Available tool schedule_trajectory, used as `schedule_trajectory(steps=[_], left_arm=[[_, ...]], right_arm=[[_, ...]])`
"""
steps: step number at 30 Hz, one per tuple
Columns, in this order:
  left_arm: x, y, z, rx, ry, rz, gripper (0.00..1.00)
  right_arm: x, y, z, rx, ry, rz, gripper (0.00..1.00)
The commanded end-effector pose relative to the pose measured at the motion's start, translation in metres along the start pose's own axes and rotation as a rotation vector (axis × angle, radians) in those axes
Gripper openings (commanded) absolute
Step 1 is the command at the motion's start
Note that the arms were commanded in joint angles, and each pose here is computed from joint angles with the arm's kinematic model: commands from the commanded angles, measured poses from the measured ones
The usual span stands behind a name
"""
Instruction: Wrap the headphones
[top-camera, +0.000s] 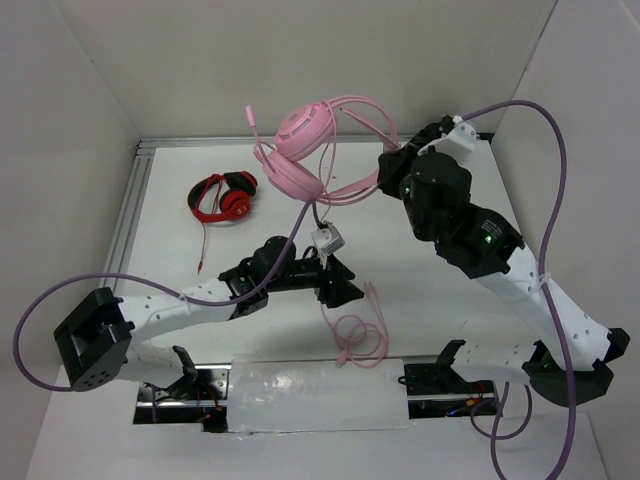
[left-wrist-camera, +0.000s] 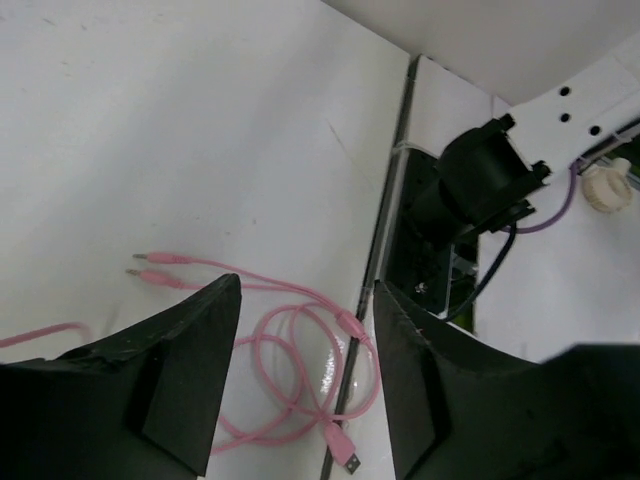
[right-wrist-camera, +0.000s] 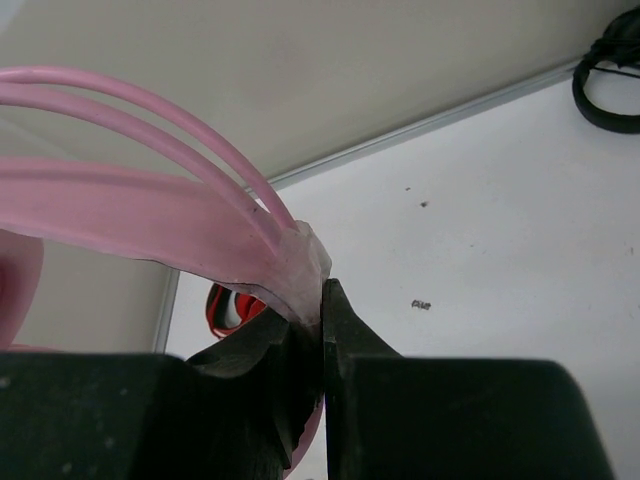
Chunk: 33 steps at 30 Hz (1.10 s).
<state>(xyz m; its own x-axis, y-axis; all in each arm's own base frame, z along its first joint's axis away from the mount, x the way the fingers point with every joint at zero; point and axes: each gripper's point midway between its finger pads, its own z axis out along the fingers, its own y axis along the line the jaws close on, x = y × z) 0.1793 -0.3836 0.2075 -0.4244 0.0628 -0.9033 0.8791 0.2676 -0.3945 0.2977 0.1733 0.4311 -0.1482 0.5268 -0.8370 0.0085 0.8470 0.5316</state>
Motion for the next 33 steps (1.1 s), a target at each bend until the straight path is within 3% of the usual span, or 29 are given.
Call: schedule_trajectory(steps=[1,4,5,6,13,19,22,25,32,33], left_arm=[[-0.016,0.01,-0.009,-0.082,-0.066,0.037,0.68],[-0.018,0.009,-0.032,-0.136,-0.107,0.015,0.75],[-0.016,0.009,-0.038,-0.149,-0.115,0.0,0.94],[-0.016,0.006,-0.049,-0.151,-0.135,0.001,0.99],[-0.006,0.024,-0.066,-0.273,-0.181,-0.1,0.99],[-0.019,0.041,-0.04,-0.282,-0.279,-0.034,0.99],[-0.029,0.065,-0.032,-0.379,-0.339,-0.039,0.99],[-0.028,0.093,-0.015,-0.478,-0.32,-0.03,0.99],[-0.03,0.085,0.016,-0.339,-0.306,-0.03,0.99],[-0.029,0.074,0.023,-0.269,-0.289,-0.023,0.91]], right_arm=[[-0.064,0.044,-0.032,-0.184,-0.111,0.149,0.0],[-0.072,0.05,-0.037,-0.203,-0.125,0.142,0.0],[-0.075,0.05,-0.037,-0.204,-0.133,0.143,0.0],[-0.076,0.052,-0.037,-0.205,-0.134,0.141,0.0],[-0.094,0.07,-0.046,-0.267,-0.139,0.146,0.0],[-0.106,0.09,-0.052,-0.322,-0.133,0.155,0.0],[-0.116,0.097,-0.057,-0.334,-0.129,0.159,0.0],[-0.128,0.105,-0.065,-0.372,-0.141,0.162,0.0],[-0.131,0.106,-0.067,-0.372,-0.145,0.168,0.0],[-0.131,0.105,-0.066,-0.36,-0.149,0.171,0.0]])
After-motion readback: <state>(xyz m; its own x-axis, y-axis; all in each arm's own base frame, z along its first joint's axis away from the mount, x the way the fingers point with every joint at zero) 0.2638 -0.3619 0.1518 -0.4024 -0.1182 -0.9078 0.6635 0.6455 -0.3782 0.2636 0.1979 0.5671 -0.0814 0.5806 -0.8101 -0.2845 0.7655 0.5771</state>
